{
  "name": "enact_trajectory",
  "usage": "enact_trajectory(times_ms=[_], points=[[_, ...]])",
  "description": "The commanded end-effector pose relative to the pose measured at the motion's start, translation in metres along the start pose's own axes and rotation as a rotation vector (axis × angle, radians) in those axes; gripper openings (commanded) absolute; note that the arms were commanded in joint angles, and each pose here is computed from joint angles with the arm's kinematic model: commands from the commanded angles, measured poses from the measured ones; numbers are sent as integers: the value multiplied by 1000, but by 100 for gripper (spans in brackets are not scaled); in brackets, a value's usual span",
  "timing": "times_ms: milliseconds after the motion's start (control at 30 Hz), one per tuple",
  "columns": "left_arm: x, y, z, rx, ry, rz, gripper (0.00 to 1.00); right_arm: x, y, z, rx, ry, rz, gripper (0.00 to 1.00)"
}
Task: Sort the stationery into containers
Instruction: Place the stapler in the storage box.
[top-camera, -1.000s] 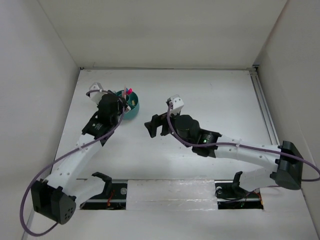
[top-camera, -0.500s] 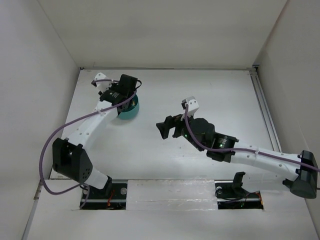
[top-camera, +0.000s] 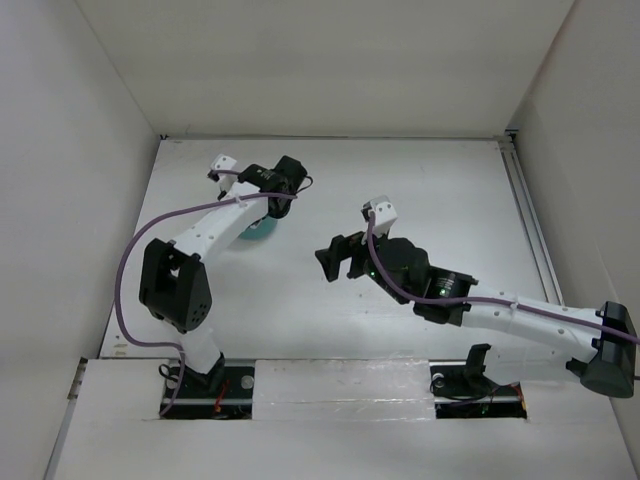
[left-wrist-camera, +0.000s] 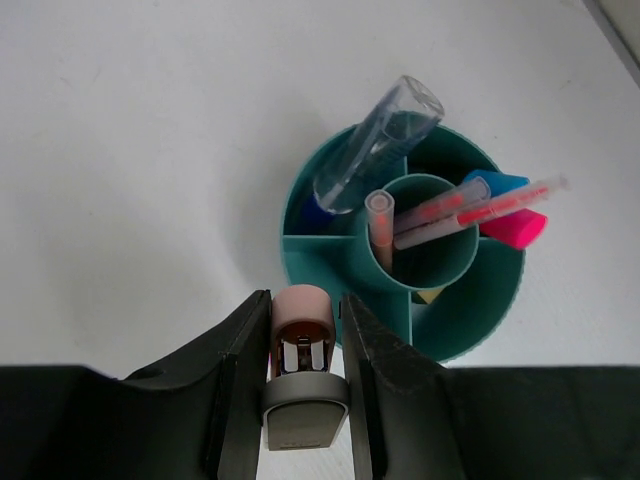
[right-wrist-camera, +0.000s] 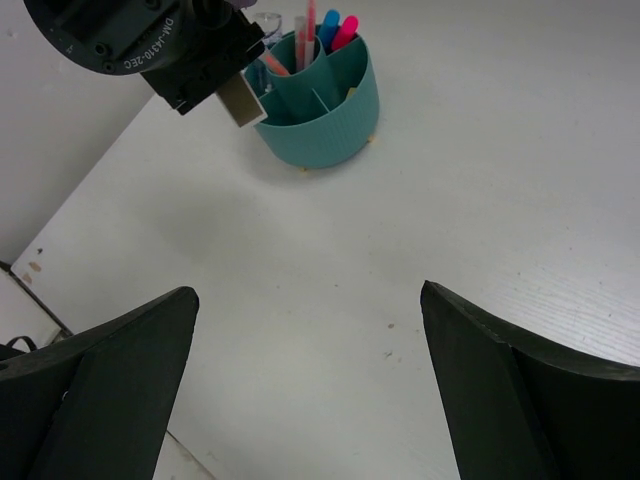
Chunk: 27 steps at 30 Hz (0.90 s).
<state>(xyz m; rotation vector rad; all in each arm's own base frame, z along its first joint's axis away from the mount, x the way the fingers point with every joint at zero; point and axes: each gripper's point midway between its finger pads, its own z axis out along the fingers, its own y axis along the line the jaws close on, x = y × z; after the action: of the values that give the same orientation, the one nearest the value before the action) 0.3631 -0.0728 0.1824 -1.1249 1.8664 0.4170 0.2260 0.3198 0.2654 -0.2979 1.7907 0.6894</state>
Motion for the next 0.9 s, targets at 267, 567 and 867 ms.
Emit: enact_trajectory(times_ms=[267, 567, 867], points=[[-62, 12, 11, -34, -275, -305, 0, -6, 7, -7, -54, -4, -40, 99], [-63, 9, 22, -45, -347, -314, 0, 4, 9, 1, -63, 26, -100, 99], [-55, 0, 31, -48, -371, -326, 0, 1, 11, 0, -75, 21, -115, 99]])
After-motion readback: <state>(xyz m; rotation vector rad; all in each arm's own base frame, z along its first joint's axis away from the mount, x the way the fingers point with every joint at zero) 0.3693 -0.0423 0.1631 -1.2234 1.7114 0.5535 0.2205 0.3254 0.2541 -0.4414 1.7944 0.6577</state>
